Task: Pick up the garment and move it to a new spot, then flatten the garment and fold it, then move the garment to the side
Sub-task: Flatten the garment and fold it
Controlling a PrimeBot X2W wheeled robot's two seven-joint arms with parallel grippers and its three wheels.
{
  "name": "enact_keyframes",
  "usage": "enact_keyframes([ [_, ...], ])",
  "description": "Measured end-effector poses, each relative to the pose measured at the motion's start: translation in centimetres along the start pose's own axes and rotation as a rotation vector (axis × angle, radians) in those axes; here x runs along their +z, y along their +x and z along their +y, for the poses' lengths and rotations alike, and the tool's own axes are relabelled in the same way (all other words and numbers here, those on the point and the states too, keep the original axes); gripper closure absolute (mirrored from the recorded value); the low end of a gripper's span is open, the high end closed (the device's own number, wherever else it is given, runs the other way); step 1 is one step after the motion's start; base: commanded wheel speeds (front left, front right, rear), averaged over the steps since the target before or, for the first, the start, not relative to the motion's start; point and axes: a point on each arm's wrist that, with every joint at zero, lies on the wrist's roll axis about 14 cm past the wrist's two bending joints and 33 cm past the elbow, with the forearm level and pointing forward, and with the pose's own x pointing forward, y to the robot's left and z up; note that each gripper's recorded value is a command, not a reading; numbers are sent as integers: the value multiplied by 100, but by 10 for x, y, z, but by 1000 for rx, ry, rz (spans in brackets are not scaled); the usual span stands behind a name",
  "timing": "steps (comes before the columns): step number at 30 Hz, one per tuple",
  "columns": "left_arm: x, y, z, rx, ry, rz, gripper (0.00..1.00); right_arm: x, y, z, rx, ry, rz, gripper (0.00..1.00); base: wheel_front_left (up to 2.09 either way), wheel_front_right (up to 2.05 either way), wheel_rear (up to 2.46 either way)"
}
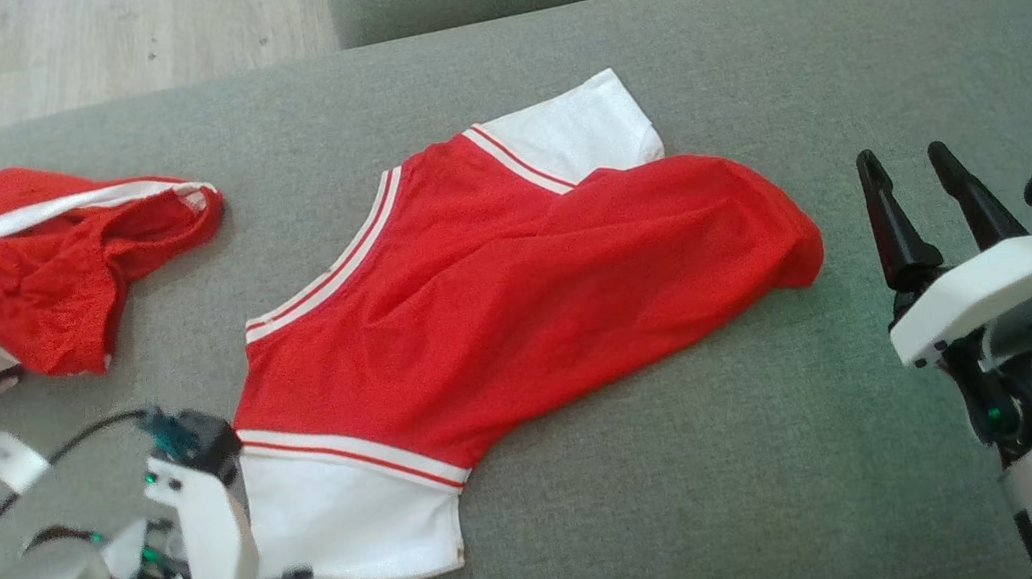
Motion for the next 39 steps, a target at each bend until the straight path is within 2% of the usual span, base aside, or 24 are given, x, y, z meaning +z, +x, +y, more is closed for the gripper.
enact_keyframes([
  [3, 28, -10, 7, 38, -11, -155, 0, 4, -1, 3, 8, -2, -11, 0, 0, 0, 0],
  [7, 86, -42, 10, 101, -31, -485, 0, 7, -4, 4, 8, -2, -23, 0, 0, 0, 0],
  [10, 112, -68, 19, 194, -75, -733, 0, -6, -11, 1, -2, 5, 9, 0, 0, 0, 0],
  [14, 120, -97, 30, 325, -201, -1033, 0, -19, -17, -1, -10, 13, 40, 0, 0, 0, 0],
  [17, 112, -93, 27, 352, -261, -1051, 0, -21, -16, 1, -7, 14, 48, 0, 0, 0, 0],
  [21, 116, -119, 25, 440, -335, -1208, 0, -25, -13, 2, -1, 15, 66, 0, 0, 0, 0],
  [24, 108, -128, 23, 488, -352, -1268, 0, -33, -12, 4, 3, 16, 95, 0, 0, 0, 0],
  [39, 80, -117, 15, 497, -404, -1296, 0, -90, -14, -2, -8, -14, 372, 0, 0, 0, 0],
])
